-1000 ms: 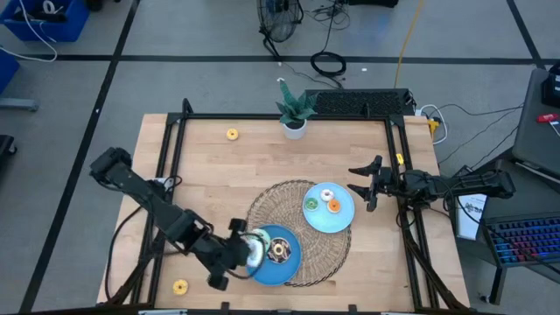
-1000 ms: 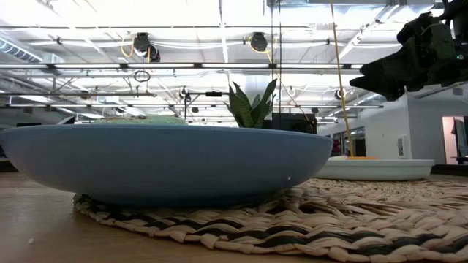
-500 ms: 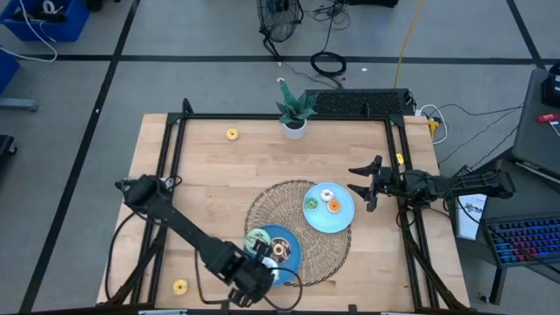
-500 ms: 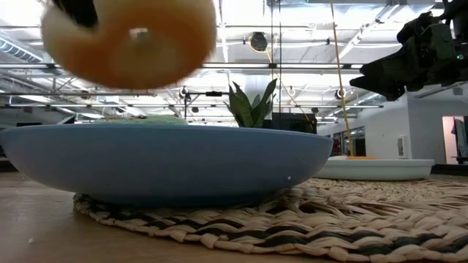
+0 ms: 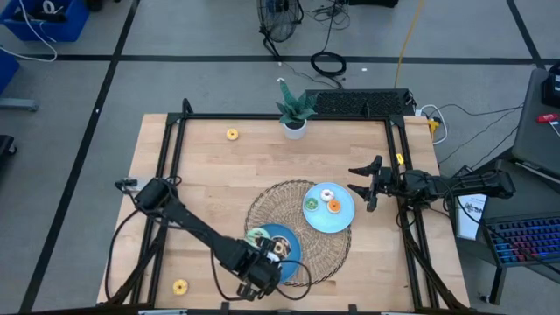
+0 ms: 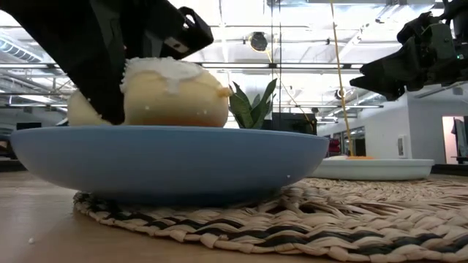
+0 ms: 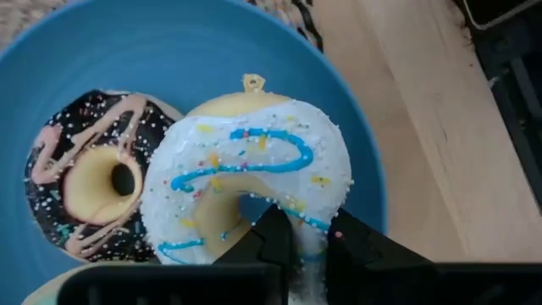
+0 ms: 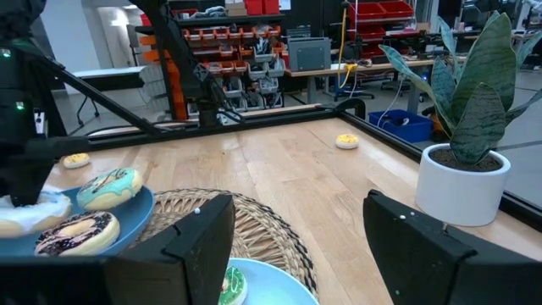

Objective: Pick & Place donuts
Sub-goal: Put the large white donut on the blue plate, then put the top small yellow donut on the light blue plate

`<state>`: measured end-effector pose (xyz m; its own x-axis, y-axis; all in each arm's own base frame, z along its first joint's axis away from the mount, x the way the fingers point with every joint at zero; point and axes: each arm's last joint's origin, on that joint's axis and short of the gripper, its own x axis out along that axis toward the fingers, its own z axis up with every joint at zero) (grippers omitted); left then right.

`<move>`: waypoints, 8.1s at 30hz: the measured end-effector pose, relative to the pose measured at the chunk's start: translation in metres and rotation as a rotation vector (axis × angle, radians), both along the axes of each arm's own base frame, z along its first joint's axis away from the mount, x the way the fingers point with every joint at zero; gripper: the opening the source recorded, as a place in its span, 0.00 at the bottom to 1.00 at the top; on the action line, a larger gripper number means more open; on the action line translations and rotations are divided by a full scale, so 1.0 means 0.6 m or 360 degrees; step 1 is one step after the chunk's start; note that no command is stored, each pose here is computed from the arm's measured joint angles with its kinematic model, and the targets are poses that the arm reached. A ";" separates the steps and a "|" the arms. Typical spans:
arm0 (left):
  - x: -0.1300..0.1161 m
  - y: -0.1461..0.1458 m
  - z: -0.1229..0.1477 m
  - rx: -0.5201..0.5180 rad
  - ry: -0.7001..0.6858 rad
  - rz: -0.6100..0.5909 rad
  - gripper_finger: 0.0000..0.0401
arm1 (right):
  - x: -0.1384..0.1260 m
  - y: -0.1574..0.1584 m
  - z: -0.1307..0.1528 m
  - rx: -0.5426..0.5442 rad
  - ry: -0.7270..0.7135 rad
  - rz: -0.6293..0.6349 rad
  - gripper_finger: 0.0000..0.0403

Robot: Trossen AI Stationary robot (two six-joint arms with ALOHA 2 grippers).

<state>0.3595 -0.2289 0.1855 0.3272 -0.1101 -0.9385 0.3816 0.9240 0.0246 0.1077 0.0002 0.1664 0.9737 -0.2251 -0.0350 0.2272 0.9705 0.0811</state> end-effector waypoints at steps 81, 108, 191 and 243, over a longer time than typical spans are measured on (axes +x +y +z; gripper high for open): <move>-0.182 0.636 0.207 0.0192 -0.0186 0.2169 0.70 | 0.000 0.000 0.000 0.0000 0.0001 0.0000 0.60; -0.204 0.819 -0.026 -0.0217 0.0098 0.2359 0.70 | 0.000 0.000 0.000 0.0000 0.0001 0.0000 0.60; -0.196 0.817 -0.060 -0.0142 0.0308 0.2489 0.38 | 0.000 0.000 0.000 0.0000 0.0000 0.0000 0.60; 0.082 0.242 0.165 0.0329 -0.0487 0.0479 0.18 | 0.001 0.003 0.011 0.0018 -0.0110 0.0085 0.60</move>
